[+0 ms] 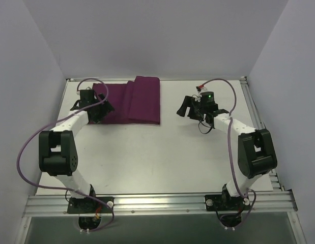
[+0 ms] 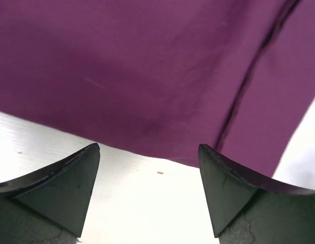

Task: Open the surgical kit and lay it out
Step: Open the surgical kit at the center of the board.

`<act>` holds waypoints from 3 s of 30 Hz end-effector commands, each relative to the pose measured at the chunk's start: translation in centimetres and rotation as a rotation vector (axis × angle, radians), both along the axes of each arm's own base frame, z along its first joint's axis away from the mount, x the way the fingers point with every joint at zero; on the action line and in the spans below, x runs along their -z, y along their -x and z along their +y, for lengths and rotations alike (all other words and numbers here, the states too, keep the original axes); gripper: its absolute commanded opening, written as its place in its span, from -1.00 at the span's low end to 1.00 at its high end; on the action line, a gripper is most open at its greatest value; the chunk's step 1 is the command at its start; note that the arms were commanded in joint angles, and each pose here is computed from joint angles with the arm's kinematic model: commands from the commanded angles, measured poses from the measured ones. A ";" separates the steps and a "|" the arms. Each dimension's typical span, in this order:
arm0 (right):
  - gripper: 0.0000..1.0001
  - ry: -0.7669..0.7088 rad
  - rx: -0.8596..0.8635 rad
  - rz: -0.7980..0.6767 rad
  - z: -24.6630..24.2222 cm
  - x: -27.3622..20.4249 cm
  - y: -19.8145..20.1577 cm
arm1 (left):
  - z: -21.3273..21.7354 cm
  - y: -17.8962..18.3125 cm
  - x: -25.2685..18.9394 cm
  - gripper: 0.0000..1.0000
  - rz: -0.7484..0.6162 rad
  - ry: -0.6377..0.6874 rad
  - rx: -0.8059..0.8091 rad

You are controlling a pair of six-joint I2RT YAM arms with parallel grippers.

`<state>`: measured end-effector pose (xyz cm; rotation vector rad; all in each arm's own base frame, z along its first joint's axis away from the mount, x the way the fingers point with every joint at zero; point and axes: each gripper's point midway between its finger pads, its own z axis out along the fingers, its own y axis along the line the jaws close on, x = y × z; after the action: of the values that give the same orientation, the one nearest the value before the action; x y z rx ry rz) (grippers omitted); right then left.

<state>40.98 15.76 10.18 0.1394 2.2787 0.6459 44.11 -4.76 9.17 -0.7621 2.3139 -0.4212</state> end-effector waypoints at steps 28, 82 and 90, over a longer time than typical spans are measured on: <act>0.21 0.460 -0.483 -0.314 28.2 0.4 -3.5 | 1.6 -2.6 -1.5 0.69 0.018 0.086 -0.074; -1.00 0.267 0.372 -0.199 -3.6 -5.6 -5.3 | -1.9 -5.1 5.3 0.68 0.153 0.195 -0.009; -1.00 0.283 0.509 -0.056 -12.1 0.8 -2.8 | -4.1 -5.9 5.4 0.68 0.158 0.191 0.069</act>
<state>44.09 5.61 8.62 0.4609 2.1889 0.0410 49.64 -7.31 4.24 -0.9032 2.4396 -0.6267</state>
